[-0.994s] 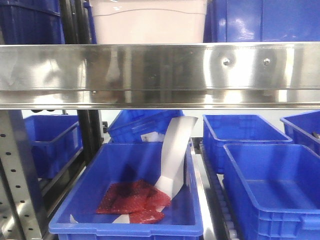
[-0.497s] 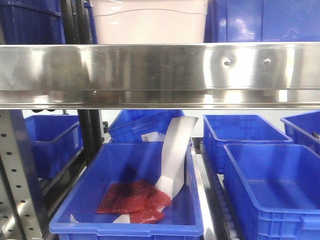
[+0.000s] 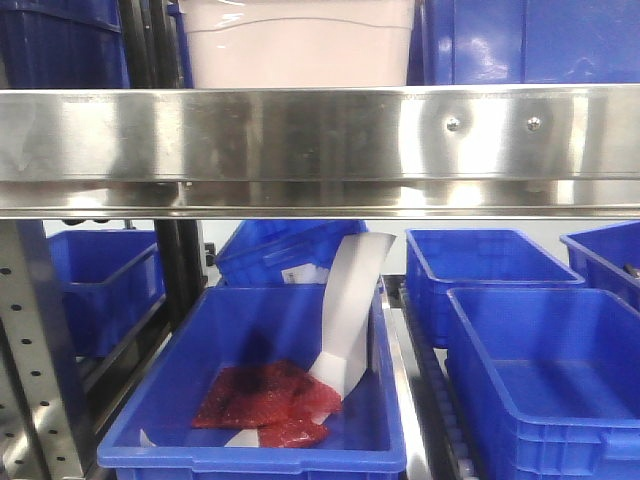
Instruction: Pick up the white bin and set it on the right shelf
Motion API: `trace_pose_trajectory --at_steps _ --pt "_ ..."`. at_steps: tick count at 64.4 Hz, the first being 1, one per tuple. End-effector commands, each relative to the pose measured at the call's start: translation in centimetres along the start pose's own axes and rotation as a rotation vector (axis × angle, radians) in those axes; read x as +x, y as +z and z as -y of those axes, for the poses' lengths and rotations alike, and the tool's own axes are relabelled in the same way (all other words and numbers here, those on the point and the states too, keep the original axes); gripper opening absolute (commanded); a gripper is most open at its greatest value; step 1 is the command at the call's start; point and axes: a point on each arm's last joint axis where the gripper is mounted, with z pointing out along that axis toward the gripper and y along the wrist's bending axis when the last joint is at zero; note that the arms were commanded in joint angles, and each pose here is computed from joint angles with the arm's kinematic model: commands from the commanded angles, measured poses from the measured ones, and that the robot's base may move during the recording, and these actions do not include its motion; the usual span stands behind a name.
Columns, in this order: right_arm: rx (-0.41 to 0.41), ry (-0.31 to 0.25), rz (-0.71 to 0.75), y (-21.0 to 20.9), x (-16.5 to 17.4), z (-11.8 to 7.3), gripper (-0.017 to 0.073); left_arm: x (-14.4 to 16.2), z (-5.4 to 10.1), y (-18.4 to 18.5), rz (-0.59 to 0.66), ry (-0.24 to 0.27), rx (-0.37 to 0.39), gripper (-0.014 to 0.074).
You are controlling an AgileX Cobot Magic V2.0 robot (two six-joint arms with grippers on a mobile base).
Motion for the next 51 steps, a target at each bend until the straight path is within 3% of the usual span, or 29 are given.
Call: trace_pose_trajectory --at_steps 1,51 --pt "0.034 -0.006 0.068 0.01 -1.28 0.18 0.0078 -0.22 -0.09 -0.08 0.082 -0.006 -0.007 -0.0117" --pt "0.025 -0.013 0.058 0.02 -1.19 0.11 0.0078 -0.22 -0.09 -0.08 0.082 -0.006 -0.007 -0.0117"
